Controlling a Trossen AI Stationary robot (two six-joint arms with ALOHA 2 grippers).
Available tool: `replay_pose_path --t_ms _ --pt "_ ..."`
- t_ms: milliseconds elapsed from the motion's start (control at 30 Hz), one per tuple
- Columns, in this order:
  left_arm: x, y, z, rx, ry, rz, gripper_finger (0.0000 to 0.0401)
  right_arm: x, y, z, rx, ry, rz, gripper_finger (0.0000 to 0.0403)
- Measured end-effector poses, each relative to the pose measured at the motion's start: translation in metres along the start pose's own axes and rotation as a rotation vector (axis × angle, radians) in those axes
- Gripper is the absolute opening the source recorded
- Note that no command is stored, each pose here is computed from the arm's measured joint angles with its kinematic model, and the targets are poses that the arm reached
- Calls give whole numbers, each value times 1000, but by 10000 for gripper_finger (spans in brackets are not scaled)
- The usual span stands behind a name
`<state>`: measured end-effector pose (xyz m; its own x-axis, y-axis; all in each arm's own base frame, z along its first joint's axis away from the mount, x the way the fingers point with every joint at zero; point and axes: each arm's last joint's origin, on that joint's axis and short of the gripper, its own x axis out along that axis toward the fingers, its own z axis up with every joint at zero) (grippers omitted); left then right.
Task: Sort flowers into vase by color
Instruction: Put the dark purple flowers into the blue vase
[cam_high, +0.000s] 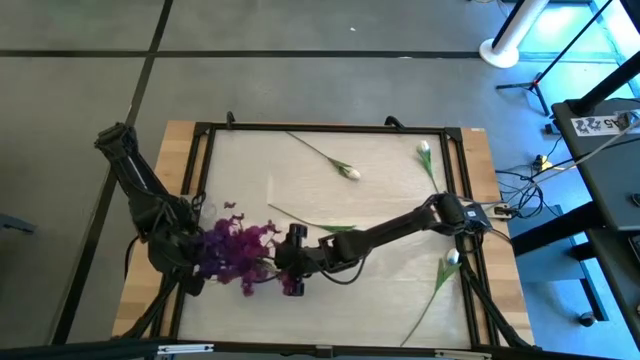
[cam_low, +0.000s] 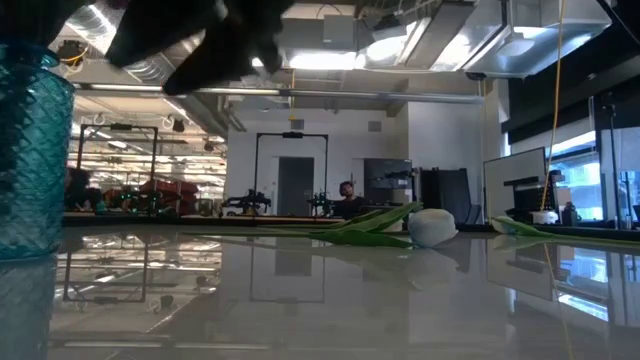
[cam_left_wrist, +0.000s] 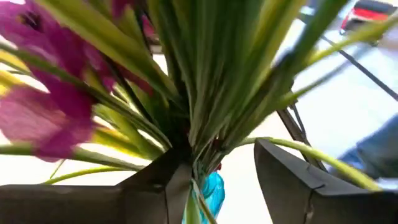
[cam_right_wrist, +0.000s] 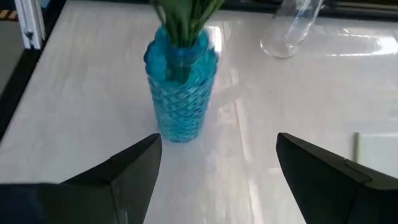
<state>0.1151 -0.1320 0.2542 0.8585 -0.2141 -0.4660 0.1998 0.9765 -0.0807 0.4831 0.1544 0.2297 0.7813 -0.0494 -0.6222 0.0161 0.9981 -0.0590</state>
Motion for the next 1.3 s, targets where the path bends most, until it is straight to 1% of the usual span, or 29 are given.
replay_pose_path --t_ms 167,333,567,667,767,867,933,1067,1200,1300 --pt "-14 6 9 -3 102 22 173 -20 -2 22 -9 27 -5 317" --pt "-27 11 19 -22 137 41 167 -36 -5 38 -11 30 -15 317" --pt "-50 19 38 -131 63 0 166 -66 -11 57 -31 92 -30 317" --pt "-61 25 42 -172 34 -17 166 -82 -15 66 -33 96 -54 317" --pt "-71 32 45 -220 -18 -30 166 -93 -19 65 -44 120 -71 317" --pt "-81 41 47 -265 -78 -15 166 -104 -23 65 -54 139 -106 317" --pt "-87 45 48 -286 -117 -5 166 -106 -24 67 -51 124 -118 317" --pt "-94 54 49 -317 -194 61 166 -111 -26 66 -56 140 -124 317" --pt "-99 64 43 -341 -207 154 166 -133 -33 71 -25 130 -173 317" --pt "-104 75 34 -379 -206 262 166 -151 -41 68 -17 181 -212 317"
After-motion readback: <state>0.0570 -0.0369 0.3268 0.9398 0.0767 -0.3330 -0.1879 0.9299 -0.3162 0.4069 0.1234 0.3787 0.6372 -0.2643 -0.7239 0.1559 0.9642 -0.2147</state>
